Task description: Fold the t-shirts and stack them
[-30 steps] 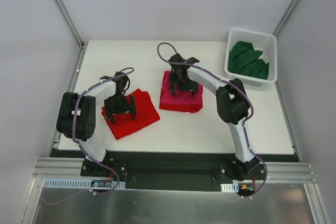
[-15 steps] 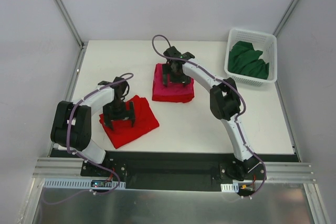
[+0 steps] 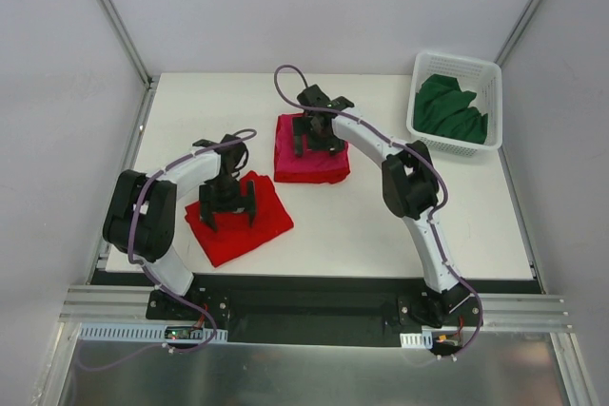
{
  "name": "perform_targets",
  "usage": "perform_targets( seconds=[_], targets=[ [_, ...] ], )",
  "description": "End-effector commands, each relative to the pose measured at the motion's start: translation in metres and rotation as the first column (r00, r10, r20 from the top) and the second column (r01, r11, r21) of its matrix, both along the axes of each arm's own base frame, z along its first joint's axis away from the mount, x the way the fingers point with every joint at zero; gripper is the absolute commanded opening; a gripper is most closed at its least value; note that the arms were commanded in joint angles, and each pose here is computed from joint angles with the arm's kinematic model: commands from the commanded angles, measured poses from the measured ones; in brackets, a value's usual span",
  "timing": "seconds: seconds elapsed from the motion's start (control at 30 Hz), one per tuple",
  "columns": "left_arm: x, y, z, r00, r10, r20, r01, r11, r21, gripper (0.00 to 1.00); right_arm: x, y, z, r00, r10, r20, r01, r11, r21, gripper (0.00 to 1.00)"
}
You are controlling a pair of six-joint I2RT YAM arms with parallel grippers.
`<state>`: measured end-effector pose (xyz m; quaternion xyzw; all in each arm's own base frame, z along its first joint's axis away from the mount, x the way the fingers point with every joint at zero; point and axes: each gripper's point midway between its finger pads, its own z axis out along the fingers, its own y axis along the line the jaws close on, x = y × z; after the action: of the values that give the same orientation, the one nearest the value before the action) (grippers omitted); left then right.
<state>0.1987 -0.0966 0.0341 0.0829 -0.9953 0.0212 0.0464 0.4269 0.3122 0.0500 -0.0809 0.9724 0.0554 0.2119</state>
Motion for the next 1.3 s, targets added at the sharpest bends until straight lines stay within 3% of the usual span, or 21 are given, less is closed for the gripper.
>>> perform_targets(
  seconds=[0.0, 0.43, 0.73, 0.9, 1.03, 1.27],
  targets=[
    [0.005, -0.017, 0.007, 1.000, -0.009, -0.004, 0.009, 1.000, -0.028, 0.99, 0.004, -0.006, 0.062, 0.995, 0.004, 0.101, -0.008, 0.999, 0.048, 0.96],
    [-0.019, -0.058, -0.011, 0.990, -0.107, -0.096, 0.103, 0.994, -0.046, 0.99, 0.007, -0.022, 0.173, 0.965, -0.042, 0.259, -0.003, 0.985, 0.170, 0.96],
    [-0.048, -0.092, -0.002, 0.975, -0.192, -0.108, 0.184, 0.979, -0.084, 0.99, 0.005, -0.046, 0.172, 0.969, -0.069, 0.235, 0.031, 0.987, 0.161, 0.96],
    [-0.052, -0.122, -0.003, 0.912, -0.399, -0.093, 0.392, 0.917, -0.077, 0.99, -0.006, -0.063, 0.159, 0.977, -0.065, 0.203, 0.043, 0.993, 0.112, 0.96],
    [-0.028, -0.137, -0.009, 0.840, -0.535, -0.094, 0.528, 0.845, -0.085, 0.99, -0.023, -0.086, 0.155, 0.982, -0.053, 0.184, 0.044, 0.998, 0.052, 0.96],
    [0.006, -0.147, -0.015, 0.762, -0.641, -0.094, 0.640, 0.767, -0.043, 0.99, -0.058, -0.130, 0.161, 0.979, -0.077, 0.188, 0.079, 0.997, -0.003, 0.96]
  ],
)
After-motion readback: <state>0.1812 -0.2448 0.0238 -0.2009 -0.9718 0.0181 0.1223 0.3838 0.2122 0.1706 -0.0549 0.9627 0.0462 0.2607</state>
